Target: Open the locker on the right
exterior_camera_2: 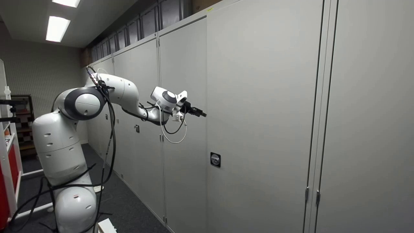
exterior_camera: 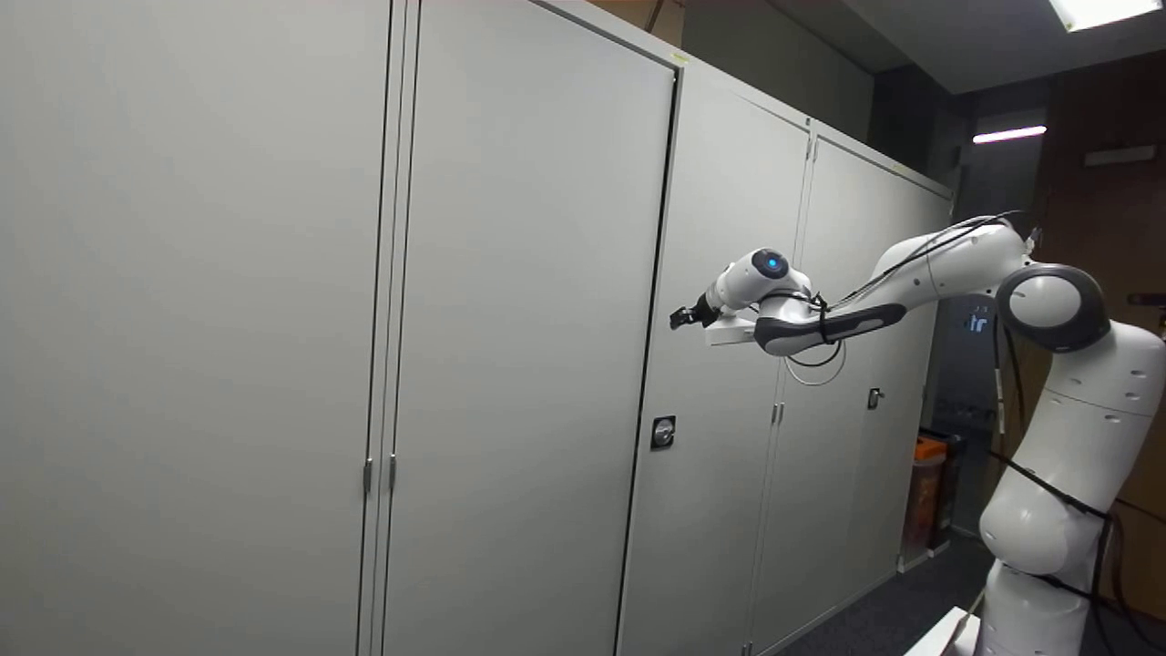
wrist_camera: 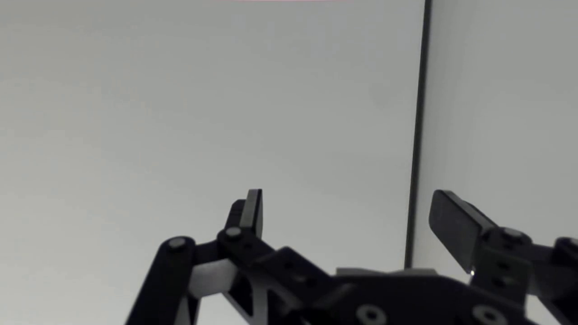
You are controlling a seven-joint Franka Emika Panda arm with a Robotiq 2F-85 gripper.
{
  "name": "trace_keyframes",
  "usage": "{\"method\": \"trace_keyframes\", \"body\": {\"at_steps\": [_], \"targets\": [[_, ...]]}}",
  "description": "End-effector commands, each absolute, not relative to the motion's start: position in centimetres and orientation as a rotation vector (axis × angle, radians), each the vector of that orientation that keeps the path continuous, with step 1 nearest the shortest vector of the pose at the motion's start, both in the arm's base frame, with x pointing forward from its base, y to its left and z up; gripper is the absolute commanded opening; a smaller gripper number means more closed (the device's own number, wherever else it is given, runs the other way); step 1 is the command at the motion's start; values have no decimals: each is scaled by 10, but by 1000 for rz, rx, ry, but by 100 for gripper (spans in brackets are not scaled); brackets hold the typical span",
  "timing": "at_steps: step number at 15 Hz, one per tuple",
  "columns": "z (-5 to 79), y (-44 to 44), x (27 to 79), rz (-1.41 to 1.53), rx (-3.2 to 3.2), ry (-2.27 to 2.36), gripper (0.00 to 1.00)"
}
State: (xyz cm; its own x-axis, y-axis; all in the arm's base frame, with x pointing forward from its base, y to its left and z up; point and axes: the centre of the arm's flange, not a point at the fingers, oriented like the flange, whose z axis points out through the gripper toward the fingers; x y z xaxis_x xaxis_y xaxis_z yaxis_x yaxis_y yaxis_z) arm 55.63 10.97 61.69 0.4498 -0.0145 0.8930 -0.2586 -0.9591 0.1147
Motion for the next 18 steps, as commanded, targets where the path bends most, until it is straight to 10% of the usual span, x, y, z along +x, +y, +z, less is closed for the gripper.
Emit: {"method": "trace_keyframes", "body": {"at_steps": [1,18], "targets": [[619,107,577,1625,2461,-223,100],[605,113,609,1742,2339,-247,100]]}}
